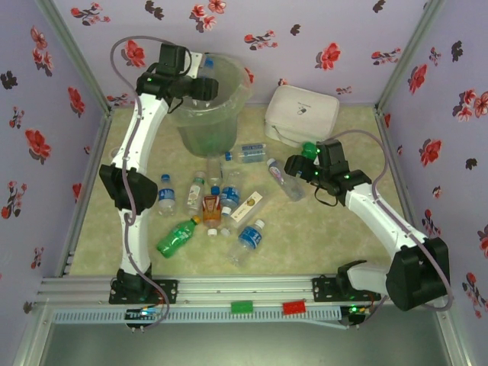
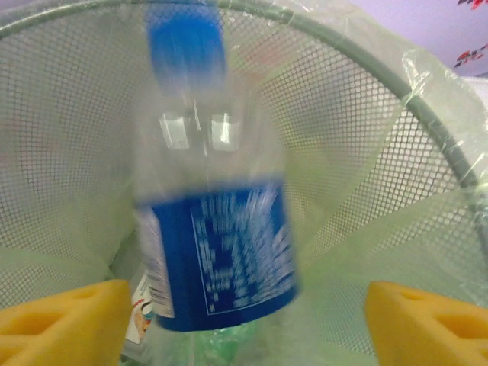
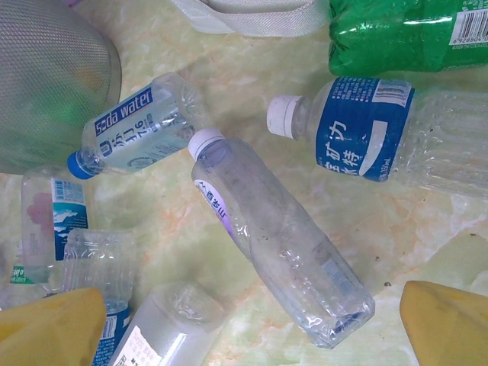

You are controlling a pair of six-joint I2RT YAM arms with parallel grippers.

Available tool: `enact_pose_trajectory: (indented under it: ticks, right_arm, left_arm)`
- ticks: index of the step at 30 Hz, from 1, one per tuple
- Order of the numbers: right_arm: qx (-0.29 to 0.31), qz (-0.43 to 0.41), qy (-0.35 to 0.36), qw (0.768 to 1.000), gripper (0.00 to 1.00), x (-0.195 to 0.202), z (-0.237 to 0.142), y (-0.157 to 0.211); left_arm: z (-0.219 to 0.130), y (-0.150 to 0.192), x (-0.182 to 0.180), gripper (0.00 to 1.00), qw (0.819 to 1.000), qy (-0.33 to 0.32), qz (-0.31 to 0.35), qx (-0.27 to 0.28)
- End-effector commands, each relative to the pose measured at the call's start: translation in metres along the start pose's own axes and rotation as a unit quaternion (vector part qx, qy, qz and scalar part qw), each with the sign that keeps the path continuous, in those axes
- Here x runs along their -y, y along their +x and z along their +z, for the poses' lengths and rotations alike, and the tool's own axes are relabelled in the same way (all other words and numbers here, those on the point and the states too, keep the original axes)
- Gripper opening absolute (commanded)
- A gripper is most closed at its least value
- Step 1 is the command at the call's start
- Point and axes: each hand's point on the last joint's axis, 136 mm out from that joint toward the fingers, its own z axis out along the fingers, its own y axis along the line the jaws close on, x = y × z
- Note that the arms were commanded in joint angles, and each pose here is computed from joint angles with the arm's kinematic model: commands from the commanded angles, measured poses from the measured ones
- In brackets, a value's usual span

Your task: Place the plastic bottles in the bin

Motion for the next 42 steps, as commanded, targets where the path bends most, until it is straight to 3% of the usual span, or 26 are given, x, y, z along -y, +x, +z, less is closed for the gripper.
enact_pose_trajectory:
  ticks: [1,4,15,23,30,34,39,42]
  right_arm:
    - [0.008,-0.009,0.010,1.000,1.00,0.002,-0.001,-0.007]
    - [0.005,-0.015,0.007,1.000,1.00,0.000,0.002,-0.008]
    - [0.000,-0.068,0.014,0.998,1.00,-0.004,0.011,-0.013]
    - [-0.017,-0.131,0.053,0.990,1.00,0.001,0.019,-0.020]
    - [-0.047,-0.178,0.074,0.980,1.00,0.001,0.037,-0.028]
    - [-0.060,-0.201,0.074,0.975,1.00,-0.003,0.050,-0.032]
    - [-0.089,-0.260,0.065,0.959,1.00,-0.008,0.068,-0.034]
    - [-0.130,-0.288,0.060,0.947,0.98,-0.011,0.079,-0.031]
  left_arm:
    - [-0.032,-0.024,0.005,0.91,0.999,-0.001,0.005,0.038]
    - [-0.048,-0.034,0.010,1.00,0.998,0.002,0.008,0.056]
    - [-0.123,-0.044,0.046,1.00,0.991,0.028,0.013,0.133]
    - [-0.160,0.008,0.068,1.00,0.973,0.078,-0.043,0.213]
    - [-0.131,0.102,0.065,1.00,0.958,0.116,-0.167,0.200]
    - [-0.097,0.156,0.078,1.00,0.959,0.138,-0.205,0.141]
    - [-0.064,0.195,0.090,1.00,0.964,0.131,-0.217,0.079]
    - [-0.052,0.209,0.077,1.00,0.967,0.087,-0.233,0.061]
